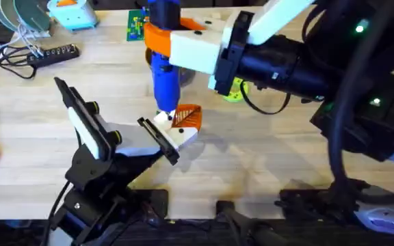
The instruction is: Pick up the gripper from the table and insert it into the empty holder that is missing its gripper. Then pick up a screw, insert it into the mounting hole, and use the screwdriver to tighten it. Finally, clean up the table by picking up the vegetable and placing it into the bucket.
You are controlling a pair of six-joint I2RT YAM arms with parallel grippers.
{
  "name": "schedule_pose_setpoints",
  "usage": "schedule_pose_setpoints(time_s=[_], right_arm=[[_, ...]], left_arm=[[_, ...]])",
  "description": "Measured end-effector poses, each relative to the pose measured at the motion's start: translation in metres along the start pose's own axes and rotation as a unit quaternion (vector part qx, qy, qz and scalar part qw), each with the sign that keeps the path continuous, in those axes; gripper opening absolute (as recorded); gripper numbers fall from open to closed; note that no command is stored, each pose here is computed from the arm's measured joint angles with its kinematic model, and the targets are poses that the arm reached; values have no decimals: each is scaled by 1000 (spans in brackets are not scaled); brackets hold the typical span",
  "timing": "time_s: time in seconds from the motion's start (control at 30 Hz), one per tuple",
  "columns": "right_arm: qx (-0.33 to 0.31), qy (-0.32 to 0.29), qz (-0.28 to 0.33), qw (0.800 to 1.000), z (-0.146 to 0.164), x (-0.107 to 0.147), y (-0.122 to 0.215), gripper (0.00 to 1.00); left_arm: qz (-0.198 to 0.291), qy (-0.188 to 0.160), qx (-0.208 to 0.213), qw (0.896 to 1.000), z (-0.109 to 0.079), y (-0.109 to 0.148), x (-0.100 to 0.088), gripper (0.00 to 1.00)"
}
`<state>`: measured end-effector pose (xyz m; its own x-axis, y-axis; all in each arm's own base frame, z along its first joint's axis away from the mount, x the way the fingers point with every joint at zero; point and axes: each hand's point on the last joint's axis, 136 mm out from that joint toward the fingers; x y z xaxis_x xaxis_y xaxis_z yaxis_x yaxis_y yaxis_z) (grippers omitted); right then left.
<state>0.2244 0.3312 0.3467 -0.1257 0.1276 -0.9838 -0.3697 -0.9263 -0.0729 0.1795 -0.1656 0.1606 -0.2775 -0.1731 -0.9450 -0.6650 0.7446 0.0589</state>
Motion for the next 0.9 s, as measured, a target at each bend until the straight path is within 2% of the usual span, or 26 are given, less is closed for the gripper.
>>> schedule_pose_setpoints(time_s=[0.27,0.9], right_arm=[[5,-6,16,1000,-3,8,0,86],[5,-6,17,1000,-3,8,0,86]], left_arm=[[0,0,0,1000,0,0,0,10],[0,0,0,1000,0,0,0,10]])
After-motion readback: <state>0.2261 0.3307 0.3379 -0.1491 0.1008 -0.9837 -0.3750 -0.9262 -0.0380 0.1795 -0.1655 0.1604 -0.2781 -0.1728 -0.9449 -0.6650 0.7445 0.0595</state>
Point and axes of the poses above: each hand's point on the last joint's axis, 136 mm out from that joint toward the fingers, its own y axis back along the fingers, its own z axis along the line the jaws close on, x = y × z, and after that the axes turned 13 degrees about y, right-handed
